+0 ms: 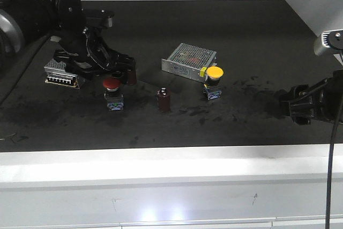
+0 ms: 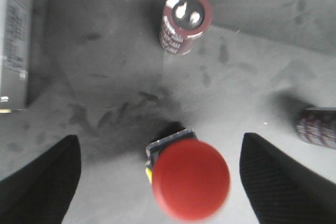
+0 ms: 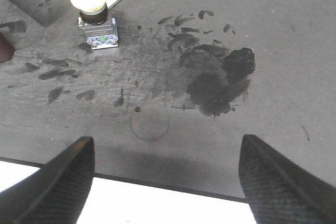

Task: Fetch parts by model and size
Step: 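Reach the left gripper down and grasp the red-capped push button, then lift the red-capped button with the left gripper and pull it back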

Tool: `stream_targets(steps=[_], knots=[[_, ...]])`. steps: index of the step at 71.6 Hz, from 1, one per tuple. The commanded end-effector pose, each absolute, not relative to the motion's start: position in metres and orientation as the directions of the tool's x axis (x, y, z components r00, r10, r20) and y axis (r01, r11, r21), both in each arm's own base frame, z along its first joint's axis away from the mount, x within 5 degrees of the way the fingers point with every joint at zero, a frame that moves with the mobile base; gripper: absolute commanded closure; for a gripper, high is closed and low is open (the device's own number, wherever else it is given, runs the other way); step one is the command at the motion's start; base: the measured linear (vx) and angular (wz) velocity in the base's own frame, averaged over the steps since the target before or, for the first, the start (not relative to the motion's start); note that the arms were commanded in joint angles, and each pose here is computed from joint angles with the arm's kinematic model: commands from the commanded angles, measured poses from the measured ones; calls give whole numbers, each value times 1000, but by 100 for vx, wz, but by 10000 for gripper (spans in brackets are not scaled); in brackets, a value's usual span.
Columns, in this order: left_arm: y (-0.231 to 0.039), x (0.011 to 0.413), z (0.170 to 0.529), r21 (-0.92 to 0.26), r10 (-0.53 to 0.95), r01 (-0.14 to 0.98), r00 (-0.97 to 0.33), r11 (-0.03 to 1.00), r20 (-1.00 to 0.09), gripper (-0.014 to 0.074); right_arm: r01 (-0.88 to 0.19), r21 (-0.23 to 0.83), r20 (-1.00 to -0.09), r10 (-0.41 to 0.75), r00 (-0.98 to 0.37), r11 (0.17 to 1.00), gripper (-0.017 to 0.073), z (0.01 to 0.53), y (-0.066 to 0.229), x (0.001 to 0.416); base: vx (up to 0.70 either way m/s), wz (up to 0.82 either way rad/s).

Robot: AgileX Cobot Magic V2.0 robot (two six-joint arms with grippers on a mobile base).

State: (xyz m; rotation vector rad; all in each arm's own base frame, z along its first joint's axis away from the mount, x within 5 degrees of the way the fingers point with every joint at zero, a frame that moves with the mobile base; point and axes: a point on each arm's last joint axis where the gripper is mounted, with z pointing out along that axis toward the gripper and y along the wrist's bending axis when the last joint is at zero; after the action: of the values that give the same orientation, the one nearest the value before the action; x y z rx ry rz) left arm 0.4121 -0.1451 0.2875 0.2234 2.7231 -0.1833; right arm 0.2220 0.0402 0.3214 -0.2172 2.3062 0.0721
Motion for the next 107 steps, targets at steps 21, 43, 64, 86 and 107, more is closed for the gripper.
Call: stream_targets(steps=[21,43,64,86,107], knots=[[-151,413,306,-159,68,158,-884,975,-463,72,-181,-20,-794,-125,-595,983,13,336,41,225,0,0],[-153,405,321,-158,79,179,-865,971,-496,551,-181,-20,-794,-126,-595,983,13,336,41,225,0,0],[-145,369,392,-117,94,229,-738,966,-668,602,-181,-20,-790,-126,-600,983,13,336,41,224,0,0],[-115,301,447,-85,72,248,-562,965,-824,601,-181,-22,-792,-128,-597,983,13,336,41,225,0,0],[-83,218,426,-98,36,277,-439,956,-898,601,-181,-23,-792,-128,-597,983,13,336,41,225,0,0]])
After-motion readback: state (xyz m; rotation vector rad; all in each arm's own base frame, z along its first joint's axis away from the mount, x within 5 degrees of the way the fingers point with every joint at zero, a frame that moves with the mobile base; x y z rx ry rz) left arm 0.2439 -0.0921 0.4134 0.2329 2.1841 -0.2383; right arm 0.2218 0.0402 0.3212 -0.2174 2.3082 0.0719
